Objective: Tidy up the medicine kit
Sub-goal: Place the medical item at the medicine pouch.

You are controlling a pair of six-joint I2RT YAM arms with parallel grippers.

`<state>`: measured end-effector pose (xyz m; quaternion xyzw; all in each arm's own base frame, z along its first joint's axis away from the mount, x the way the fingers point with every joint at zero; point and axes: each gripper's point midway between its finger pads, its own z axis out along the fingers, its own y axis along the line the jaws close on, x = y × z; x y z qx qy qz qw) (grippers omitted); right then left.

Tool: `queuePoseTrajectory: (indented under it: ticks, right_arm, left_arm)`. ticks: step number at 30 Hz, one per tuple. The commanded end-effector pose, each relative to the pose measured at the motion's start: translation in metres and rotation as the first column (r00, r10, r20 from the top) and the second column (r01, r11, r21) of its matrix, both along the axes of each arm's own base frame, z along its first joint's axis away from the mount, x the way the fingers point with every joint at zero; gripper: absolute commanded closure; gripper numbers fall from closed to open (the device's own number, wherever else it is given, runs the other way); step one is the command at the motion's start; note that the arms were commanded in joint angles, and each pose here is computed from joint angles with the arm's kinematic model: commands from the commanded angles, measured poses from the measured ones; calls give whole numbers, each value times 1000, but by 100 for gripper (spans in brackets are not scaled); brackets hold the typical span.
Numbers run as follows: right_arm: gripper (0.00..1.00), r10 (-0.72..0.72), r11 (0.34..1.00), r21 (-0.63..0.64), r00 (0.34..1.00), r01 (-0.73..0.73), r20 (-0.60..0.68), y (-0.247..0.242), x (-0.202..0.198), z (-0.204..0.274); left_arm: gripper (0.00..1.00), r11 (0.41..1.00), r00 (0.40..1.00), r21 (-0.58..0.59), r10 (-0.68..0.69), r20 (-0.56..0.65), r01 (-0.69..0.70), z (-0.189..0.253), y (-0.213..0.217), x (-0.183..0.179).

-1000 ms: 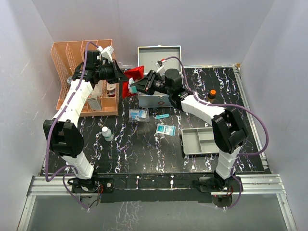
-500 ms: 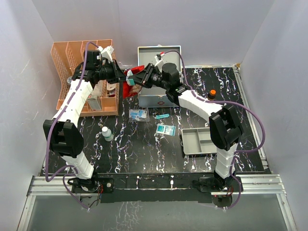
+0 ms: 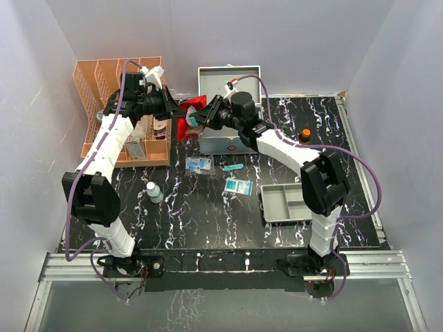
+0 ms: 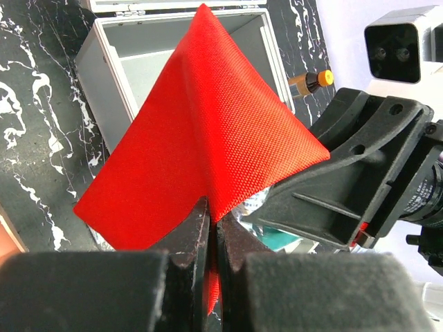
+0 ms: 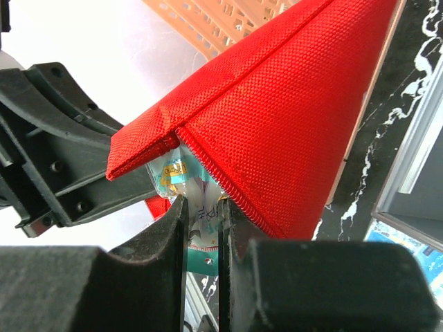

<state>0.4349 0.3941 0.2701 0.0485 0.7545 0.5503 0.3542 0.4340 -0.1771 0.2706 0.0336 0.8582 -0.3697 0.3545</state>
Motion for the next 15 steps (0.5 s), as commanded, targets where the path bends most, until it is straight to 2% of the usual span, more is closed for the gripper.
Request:
queuePoseTrajectory:
  ticks: [1, 9, 15]
  right_arm:
    - [88, -48, 999, -1, 994, 49, 102, -2, 18, 31]
    - [65, -47, 998, -36, 991, 51, 122, -2, 23, 37]
    - [58, -60, 995, -66, 990, 68, 126, -13, 13, 38]
  left_arm:
    - [100, 999, 996, -36, -25, 86, 29, 39, -2, -11]
    - [100, 999, 997, -38, -31, 76, 34, 38, -2, -14]
    - [100, 999, 997, -37, -31, 73, 33, 35, -3, -13]
